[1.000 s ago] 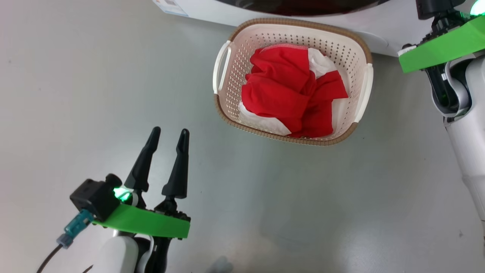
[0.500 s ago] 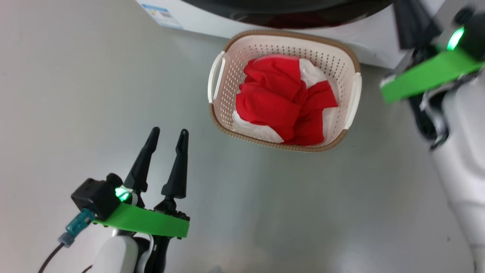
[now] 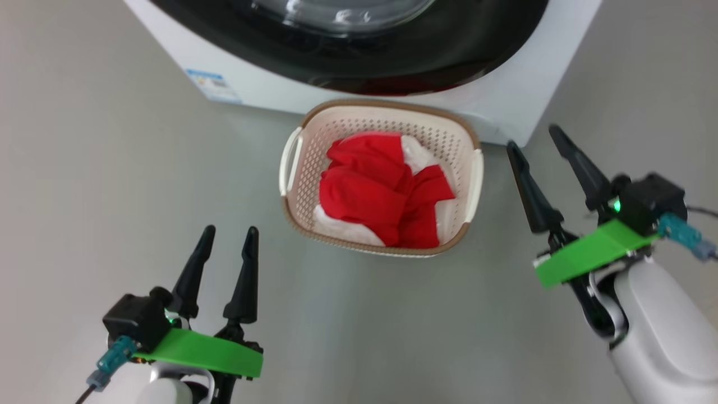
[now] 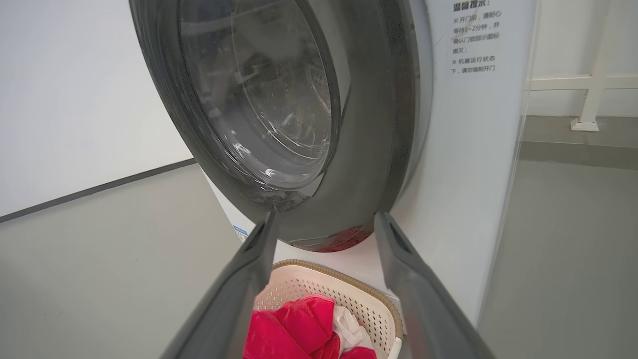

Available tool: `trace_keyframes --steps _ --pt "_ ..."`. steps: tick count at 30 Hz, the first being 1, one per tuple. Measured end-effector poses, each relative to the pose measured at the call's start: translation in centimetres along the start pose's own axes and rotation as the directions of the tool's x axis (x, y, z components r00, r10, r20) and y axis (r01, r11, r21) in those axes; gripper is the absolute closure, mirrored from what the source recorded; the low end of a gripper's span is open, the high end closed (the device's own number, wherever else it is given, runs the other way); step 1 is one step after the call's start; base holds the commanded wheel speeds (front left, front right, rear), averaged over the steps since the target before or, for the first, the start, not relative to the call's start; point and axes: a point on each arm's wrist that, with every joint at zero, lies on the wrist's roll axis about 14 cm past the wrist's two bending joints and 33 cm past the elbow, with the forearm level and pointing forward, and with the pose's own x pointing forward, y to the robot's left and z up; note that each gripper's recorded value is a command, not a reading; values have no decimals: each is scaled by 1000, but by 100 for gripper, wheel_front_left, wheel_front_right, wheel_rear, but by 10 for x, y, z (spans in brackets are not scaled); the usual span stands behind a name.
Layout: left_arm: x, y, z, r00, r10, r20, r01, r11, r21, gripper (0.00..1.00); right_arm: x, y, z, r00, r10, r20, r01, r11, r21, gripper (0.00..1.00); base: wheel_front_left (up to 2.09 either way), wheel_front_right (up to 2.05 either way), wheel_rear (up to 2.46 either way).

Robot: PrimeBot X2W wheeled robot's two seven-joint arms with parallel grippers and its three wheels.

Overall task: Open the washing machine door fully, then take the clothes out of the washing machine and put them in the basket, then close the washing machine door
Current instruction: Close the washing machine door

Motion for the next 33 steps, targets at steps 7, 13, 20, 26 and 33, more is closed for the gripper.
trace_keyframes --steps 7,13,20,26,33 --pt "-3 -11 3 999 -33 11 33 999 0 0 -52 -18 -1 994 -104 -24 104 995 -2 0 0 0 0" --pt "-7 -21 2 997 -79 7 79 997 15 0 -98 -34 0 977 -209 -38 209 978 -3 0 0 0 0" --pt "-13 -36 2 990 -141 2 141 990 23 0 -152 -59 6 938 -346 -29 346 938 -10 0 0 0 0" --pt "-19 -46 1 984 -178 -2 178 984 25 0 -192 -73 16 895 -445 4 445 895 -2 0 0 0 0" --pt "-24 -48 4 981 -194 7 193 980 42 0 -226 -79 23 858 -512 28 512 859 7 0 0 0 0"
